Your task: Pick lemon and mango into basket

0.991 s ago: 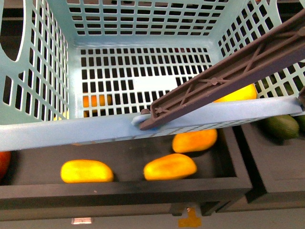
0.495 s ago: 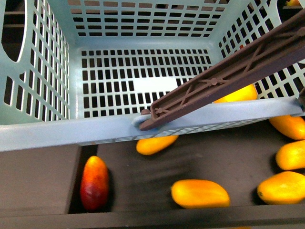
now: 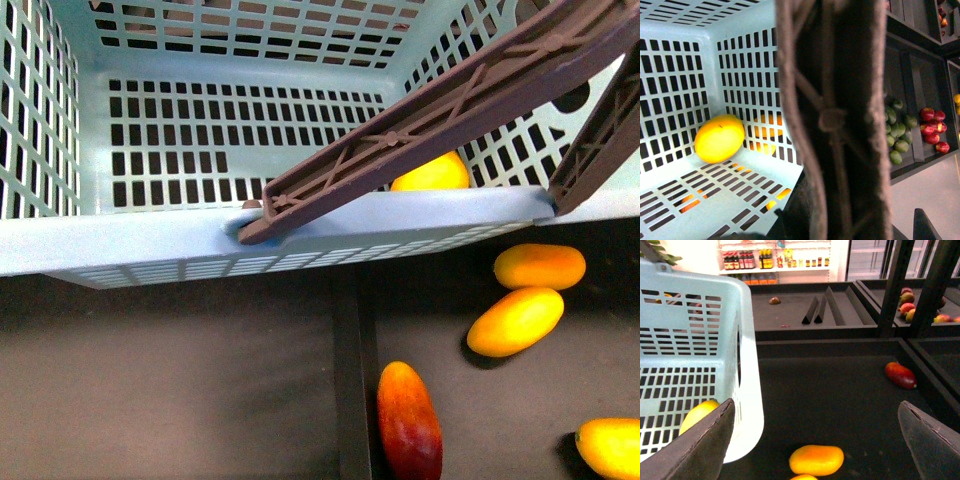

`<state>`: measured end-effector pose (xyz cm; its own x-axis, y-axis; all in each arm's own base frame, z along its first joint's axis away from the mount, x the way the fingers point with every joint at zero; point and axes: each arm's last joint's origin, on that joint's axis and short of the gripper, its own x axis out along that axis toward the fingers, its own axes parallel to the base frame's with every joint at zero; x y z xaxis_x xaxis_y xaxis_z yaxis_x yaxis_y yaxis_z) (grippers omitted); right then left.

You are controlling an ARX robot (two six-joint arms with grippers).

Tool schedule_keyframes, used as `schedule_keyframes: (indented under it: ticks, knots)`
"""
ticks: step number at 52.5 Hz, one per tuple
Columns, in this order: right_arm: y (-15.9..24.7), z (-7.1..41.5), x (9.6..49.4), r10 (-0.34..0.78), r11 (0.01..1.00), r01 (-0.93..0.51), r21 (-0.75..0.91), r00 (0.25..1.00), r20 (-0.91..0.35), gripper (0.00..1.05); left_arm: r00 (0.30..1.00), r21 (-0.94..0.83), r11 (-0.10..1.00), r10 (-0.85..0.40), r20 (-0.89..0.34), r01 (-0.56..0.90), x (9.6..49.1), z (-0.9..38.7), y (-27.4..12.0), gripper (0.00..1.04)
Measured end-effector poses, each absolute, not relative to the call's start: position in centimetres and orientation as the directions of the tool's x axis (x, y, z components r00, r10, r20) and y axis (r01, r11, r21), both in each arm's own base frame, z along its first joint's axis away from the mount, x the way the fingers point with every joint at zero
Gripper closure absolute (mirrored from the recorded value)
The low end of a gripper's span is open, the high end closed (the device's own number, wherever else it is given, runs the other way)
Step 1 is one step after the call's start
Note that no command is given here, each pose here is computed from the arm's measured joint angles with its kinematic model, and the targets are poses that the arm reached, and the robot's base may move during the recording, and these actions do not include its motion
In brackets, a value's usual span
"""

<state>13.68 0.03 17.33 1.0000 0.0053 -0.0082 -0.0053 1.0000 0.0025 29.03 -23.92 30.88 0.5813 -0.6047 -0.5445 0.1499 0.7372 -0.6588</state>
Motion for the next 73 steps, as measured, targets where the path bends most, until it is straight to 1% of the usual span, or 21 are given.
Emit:
schedule_keyframes:
  ticks: [3,5,7,8,9,10,11,14,16,18,21,23,27,33,39,46,62,73]
  knots:
    - [0.0,17.3,13.7,0.004,1.000,-0.004,0.003,1.000,-0.010,0.09,0.576,-0.661,0.734,-0.610,-0.544,0.152,29.0,30.9,-24.0,1.00]
    - [-0.1,17.3,13.9,-0.049,0.998,0.052,0.033,0.995,-0.084,0.09,0.573,-0.666,0.731,-0.613,-0.544,0.151,29.0,30.9,-24.0,1.00]
    - [-0.3,17.7,14.5,-0.121,0.988,0.140,0.066,0.965,-0.231,0.09,0.570,-0.668,0.729,-0.616,-0.544,0.150,28.9,30.9,-24.0,1.00]
    - [-0.4,17.8,14.6,-0.134,0.985,0.157,0.066,0.954,-0.266,0.09,0.570,-0.668,0.728,-0.616,-0.544,0.150,28.9,30.9,-24.1,1.00]
    - [-0.7,18.1,14.9,-0.164,0.977,0.199,0.077,0.930,-0.328,0.09,0.567,-0.669,0.727,-0.619,-0.544,0.153,28.9,30.9,-24.1,1.00]
    - [-0.8,18.2,15.0,-0.171,0.973,0.215,0.087,0.918,-0.358,0.09,0.565,-0.670,0.726,-0.621,-0.543,0.154,28.8,30.9,-24.1,1.00]
    - [-1.1,18.3,15.3,-0.180,0.966,0.240,0.097,0.893,-0.413,0.09,0.563,-0.670,0.726,-0.623,-0.543,0.157,28.8,30.9,-24.2,1.00]
    - [-2.0,18.3,16.0,-0.191,0.948,0.291,0.128,0.842,-0.504,0.09,0.556,-0.672,0.722,-0.631,-0.541,0.166,28.6,30.9,-24.4,1.00]
    - [-3.2,18.5,17.0,-0.184,0.931,0.321,0.176,0.826,-0.533,0.09,0.551,-0.673,0.720,-0.635,-0.541,0.169,28.6,30.9,-24.5,1.00]
    - [-4.4,18.8,18.0,-0.191,0.912,0.350,0.214,0.823,-0.535,0.09,0.543,-0.680,0.714,-0.642,-0.541,0.168,28.5,30.9,-24.5,1.00]
    - [-6.9,19.4,20.0,-0.224,0.882,0.400,0.250,0.822,-0.524,0.09,0.537,-0.683,0.710,-0.648,-0.540,0.169,28.5,30.9,-24.6,1.00]
    - [-8.6,19.5,21.3,-0.259,0.855,0.447,0.264,0.808,-0.530,0.09,0.539,-0.682,0.712,-0.646,-0.540,0.169,28.4,30.9,-24.6,1.00]
    - [-11.1,17.8,23.9,-0.278,0.793,0.533,0.295,0.748,-0.603,0.09,0.552,-0.676,0.719,-0.634,-0.542,0.162,28.6,30.9,-24.5,1.00]
    - [-11.7,13.5,27.3,-0.212,0.724,0.607,0.327,0.648,-0.731,0.09,0.566,-0.666,0.728,-0.620,-0.543,0.160,28.7,30.9,-24.4,1.00]
    - [-11.1,11.1,29.9,-0.173,0.690,0.639,0.341,0.602,-0.779,0.09,0.558,-0.671,0.723,-0.628,-0.542,0.162,28.6,30.9,-24.4,1.00]
    - [-10.1,8.9,32.7,-0.130,0.662,0.656,0.362,0.576,-0.807,0.09,0.553,-0.675,0.720,-0.633,-0.541,0.163,28.6,30.9,-24.4,1.00]
    - [-7.7,4.3,37.9,-0.050,0.560,0.712,0.423,0.539,-0.841,0.09,0.553,-0.675,0.720,-0.633,-0.541,0.163,28.6,30.9,-24.4,1.00]
    - [-4.8,1.7,41.8,0.011,0.538,0.716,0.445,0.521,-0.853,0.09,0.558,-0.672,0.723,-0.628,-0.542,0.161,28.6,30.9,-24.4,1.00]
